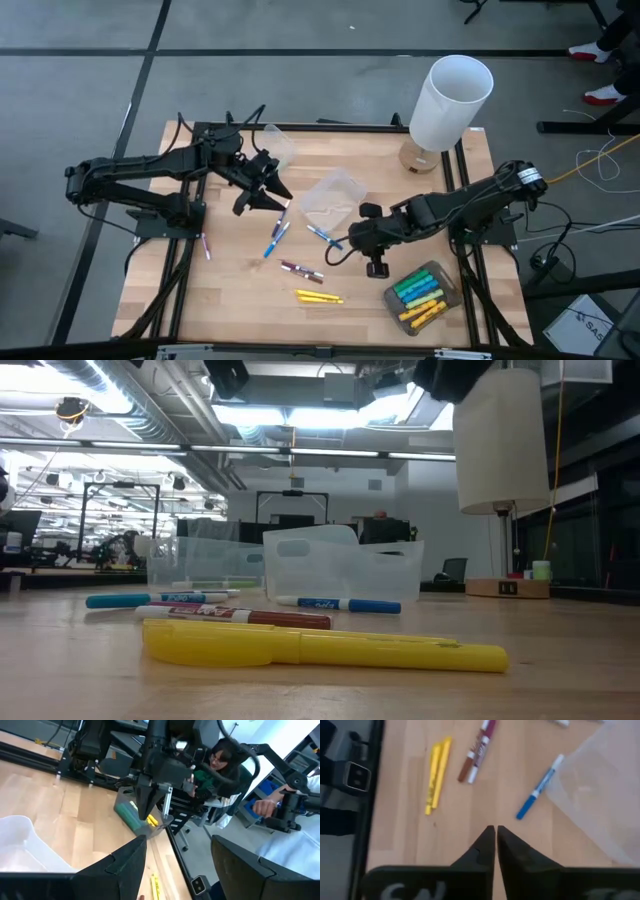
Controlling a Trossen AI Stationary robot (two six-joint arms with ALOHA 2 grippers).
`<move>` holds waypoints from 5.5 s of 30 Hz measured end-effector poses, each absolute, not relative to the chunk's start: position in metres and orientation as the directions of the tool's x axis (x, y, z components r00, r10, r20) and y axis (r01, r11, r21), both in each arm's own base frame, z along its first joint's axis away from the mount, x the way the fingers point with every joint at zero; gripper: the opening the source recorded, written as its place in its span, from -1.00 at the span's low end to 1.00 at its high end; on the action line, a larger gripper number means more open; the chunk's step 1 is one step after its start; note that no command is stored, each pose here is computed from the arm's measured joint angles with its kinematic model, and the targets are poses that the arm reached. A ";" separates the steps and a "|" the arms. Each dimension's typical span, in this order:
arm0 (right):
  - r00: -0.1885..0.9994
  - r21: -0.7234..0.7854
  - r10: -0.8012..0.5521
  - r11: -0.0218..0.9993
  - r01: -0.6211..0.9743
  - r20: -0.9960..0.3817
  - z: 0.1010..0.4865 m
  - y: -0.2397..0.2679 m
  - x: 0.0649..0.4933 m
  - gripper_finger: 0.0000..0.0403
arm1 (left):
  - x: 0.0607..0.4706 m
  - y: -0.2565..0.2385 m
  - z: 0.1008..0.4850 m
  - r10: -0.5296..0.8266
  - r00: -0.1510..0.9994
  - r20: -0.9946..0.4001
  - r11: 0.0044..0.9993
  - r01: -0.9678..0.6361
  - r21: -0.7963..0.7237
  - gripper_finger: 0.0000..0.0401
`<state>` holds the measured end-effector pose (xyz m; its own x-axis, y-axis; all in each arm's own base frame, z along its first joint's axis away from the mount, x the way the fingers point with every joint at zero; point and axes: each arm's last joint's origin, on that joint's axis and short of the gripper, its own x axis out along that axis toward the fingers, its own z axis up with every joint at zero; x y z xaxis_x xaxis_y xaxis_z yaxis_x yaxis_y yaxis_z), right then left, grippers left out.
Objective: Pick & Place Markers
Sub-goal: Put the right blue marker into the transparent bin
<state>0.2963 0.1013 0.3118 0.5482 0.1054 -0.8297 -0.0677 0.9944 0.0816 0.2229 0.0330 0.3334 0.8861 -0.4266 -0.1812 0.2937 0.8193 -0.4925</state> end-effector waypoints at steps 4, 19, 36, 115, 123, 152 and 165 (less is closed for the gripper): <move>0.564 0.056 0.100 0.994 -0.095 -0.820 0.317 0.097 0.293 -0.95 | 0.223 0.032 0.333 -0.430 0.884 -0.181 0.817 0.296 -0.495 0.08; 0.657 0.030 0.135 0.985 -0.168 -0.742 0.332 0.091 0.296 -0.99 | 0.224 0.034 0.334 -0.381 0.906 -0.183 0.828 0.246 -0.504 0.08; 0.805 0.142 0.307 0.951 -0.274 -0.508 0.325 0.059 0.324 -1.00 | 0.224 0.034 0.334 -0.375 0.909 -0.183 0.830 0.242 -0.503 0.08; 0.699 0.131 -0.114 0.949 0.287 -0.706 0.174 0.128 0.312 -0.94 | 0.224 0.035 0.334 -0.324 0.927 -0.190 0.840 0.189 -0.509 0.08; 0.699 0.174 -0.103 0.934 0.314 -0.707 0.165 0.130 0.316 -0.90 | 0.224 0.035 0.334 -0.324 0.927 -0.190 0.840 0.190 -0.508 0.08; 0.717 0.117 -0.251 0.899 0.421 -0.650 0.142 0.121 0.332 -0.08 | 0.224 0.035 0.334 -0.328 0.925 -0.190 0.847 0.199 -0.493 0.08; 0.699 0.135 -0.282 0.868 0.478 -0.658 0.131 0.109 0.339 -0.08 | 0.224 0.035 0.334 -0.327 0.926 -0.190 0.847 0.199 -0.492 0.08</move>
<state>0.3391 0.1093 0.1306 0.6985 -0.2821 -0.6576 0.4777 0.8681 0.1350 0.2243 0.0352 0.3337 0.9257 -0.3274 -0.1897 0.1989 0.8475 -0.4922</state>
